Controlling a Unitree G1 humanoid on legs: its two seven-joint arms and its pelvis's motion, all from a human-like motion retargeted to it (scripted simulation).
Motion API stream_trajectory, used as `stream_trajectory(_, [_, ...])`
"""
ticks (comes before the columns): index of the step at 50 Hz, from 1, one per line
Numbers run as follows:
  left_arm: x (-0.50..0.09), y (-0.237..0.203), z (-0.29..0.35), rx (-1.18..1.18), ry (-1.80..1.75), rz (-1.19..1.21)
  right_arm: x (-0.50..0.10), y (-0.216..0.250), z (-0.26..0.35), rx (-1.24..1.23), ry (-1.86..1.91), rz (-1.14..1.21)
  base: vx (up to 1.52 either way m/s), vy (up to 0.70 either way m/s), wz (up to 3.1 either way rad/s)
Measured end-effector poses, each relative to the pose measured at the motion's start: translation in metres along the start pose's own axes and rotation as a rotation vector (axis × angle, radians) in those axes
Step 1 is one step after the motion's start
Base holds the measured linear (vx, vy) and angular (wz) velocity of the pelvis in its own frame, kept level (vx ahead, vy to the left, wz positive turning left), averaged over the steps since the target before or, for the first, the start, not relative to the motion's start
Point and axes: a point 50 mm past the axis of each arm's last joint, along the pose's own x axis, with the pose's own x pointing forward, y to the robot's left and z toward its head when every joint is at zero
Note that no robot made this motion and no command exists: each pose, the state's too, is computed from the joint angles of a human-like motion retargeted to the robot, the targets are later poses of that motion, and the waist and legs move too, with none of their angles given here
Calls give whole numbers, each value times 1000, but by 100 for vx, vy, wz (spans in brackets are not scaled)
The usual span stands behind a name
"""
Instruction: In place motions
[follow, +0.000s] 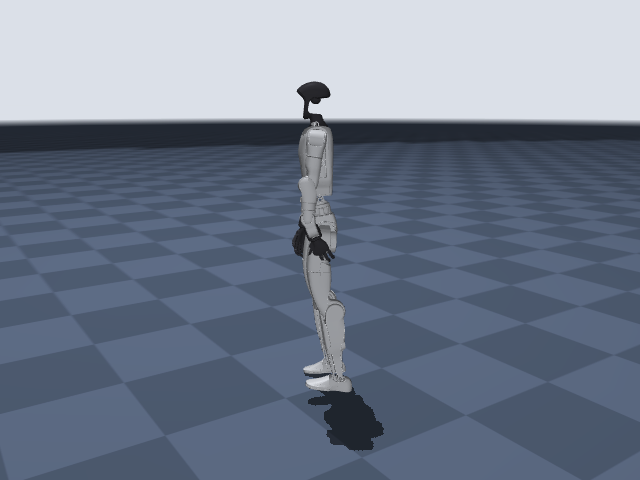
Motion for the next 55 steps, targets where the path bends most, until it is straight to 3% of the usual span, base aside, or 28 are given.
stream_trajectory(5, [-72,-18,135,285,-410,122,-57,67,-145,273,664,189,1,3,1])
stream_trajectory(8, [-122,-41,190,365,-678,150,-95,99,-190,477,855,237,2,6,-22])
stream_trajectory(14, [-200,-58,238,454,-1095,200,-128,119,-223,614,962,113,0,1,-3])
stream_trajectory(19, [-175,-56,225,430,-1089,221,-119,113,-214,560,986,79,1,0,2])
stream_trajectory(24, [-75,-37,151,335,-691,121,-56,62,-143,349,712,85,3,0,16])
stream_trajectory(30, [22,-23,-36,-80,12,1,3,-17,39,46,54,181,4,-1,-18])
stream_trajectory(36, [35,-58,-211,-441,465,-130,-37,-60,216,-221,-572,139,2,0,-12])
stream_trajectory(42, [19,-70,-278,-528,637,-121,-81,-81,271,-416,-881,-60,-2,-2,9])
stream_trajectory(45, [26,-59,-254,-565,569,-64,-68,-82,249,-405,-839,-173,-1,-5,38])
stream_trajectory(48, [35,-38,-188,-464,403,-28,-33,-68,190,-364,-630,-147,-5,-2,32])
stream_trajectory(52, [25,-12,-68,-171,136,46,3,-27,65,-246,-127,17,-6,-2,25])
stream_trajectory(55, [-6,-15,30,71,-99,83,-10,10,-37,-110,326,116,-5,-2,28])
